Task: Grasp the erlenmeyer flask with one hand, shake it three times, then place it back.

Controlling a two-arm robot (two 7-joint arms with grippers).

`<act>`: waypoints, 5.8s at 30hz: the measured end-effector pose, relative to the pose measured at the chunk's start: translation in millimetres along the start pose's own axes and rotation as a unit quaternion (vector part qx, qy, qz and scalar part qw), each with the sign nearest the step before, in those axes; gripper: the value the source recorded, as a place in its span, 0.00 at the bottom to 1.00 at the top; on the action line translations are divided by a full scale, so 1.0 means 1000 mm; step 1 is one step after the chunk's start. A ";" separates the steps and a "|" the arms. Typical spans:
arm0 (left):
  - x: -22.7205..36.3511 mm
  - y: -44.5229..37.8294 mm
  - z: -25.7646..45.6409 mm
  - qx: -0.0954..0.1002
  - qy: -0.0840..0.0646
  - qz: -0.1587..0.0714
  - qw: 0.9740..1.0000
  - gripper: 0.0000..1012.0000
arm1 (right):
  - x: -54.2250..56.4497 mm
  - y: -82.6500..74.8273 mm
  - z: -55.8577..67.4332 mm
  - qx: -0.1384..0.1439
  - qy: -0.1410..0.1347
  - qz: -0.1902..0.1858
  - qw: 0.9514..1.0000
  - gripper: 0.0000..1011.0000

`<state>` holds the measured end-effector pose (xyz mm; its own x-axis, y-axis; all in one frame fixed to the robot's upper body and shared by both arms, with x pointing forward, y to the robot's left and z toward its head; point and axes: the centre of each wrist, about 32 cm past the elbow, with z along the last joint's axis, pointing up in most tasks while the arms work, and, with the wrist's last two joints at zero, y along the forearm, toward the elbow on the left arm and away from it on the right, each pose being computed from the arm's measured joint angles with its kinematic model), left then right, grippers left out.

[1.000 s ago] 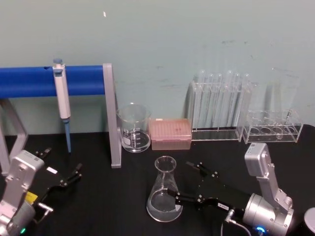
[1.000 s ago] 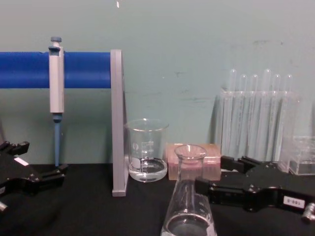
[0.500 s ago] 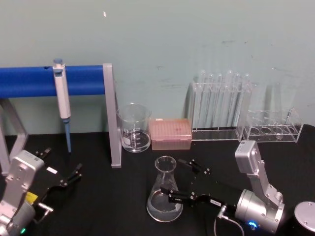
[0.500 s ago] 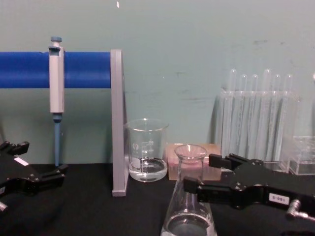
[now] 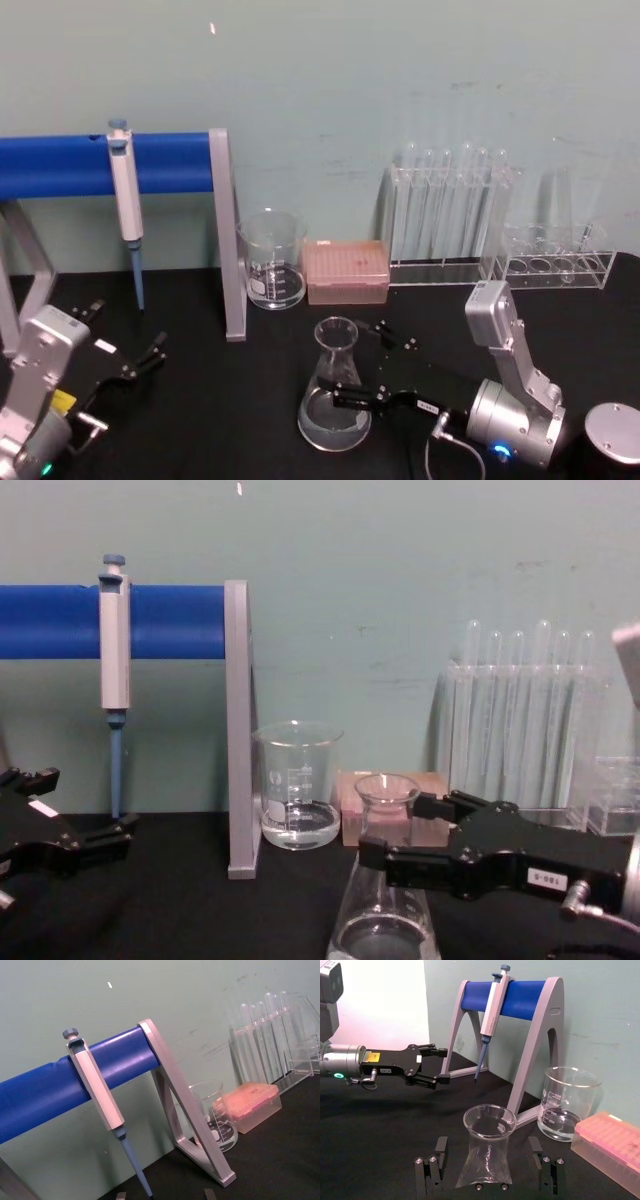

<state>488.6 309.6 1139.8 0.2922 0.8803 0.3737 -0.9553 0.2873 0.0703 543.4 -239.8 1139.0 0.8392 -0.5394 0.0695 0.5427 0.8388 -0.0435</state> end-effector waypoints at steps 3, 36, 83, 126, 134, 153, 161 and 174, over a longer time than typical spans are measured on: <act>0.0000 0.0000 0.0000 0.000 0.000 0.000 1.000 0.99 | 0.000 0.002 0.000 -0.001 0.000 0.000 1.000 0.99; 0.0000 0.0000 0.0000 0.000 0.000 0.000 1.000 0.99 | 0.003 0.014 -0.001 0.001 -0.006 0.000 1.000 0.99; 0.0000 0.0000 0.0000 0.000 0.000 0.000 1.000 0.99 | 0.003 0.014 -0.001 0.000 -0.004 -0.001 1.000 0.45; 0.0000 0.0000 0.0000 0.000 0.000 0.000 1.000 0.99 | -0.005 0.018 0.014 0.039 0.003 0.001 0.999 0.45; 0.0000 0.0000 0.0000 0.000 0.000 0.000 1.000 0.99 | -0.008 0.015 0.037 0.064 -0.016 -0.028 0.997 0.45; 0.0000 0.0000 0.0000 0.000 0.000 0.000 1.000 0.99 | -0.021 -0.001 0.053 0.092 -0.027 -0.114 0.989 0.45; 0.0000 0.0000 0.0000 0.000 0.000 0.000 1.000 0.99 | -0.024 -0.004 0.053 0.094 -0.024 -0.122 0.988 0.45; 0.0000 0.0000 0.0000 0.000 0.000 0.000 1.000 0.99 | -0.028 -0.002 0.054 0.095 -0.023 -0.108 0.989 0.45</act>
<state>488.6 309.7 1139.8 0.2922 0.8803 0.3737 -0.9553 0.2872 0.0703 517.2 -222.1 1190.6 0.7001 -0.7068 0.1014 0.6888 0.7059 0.1650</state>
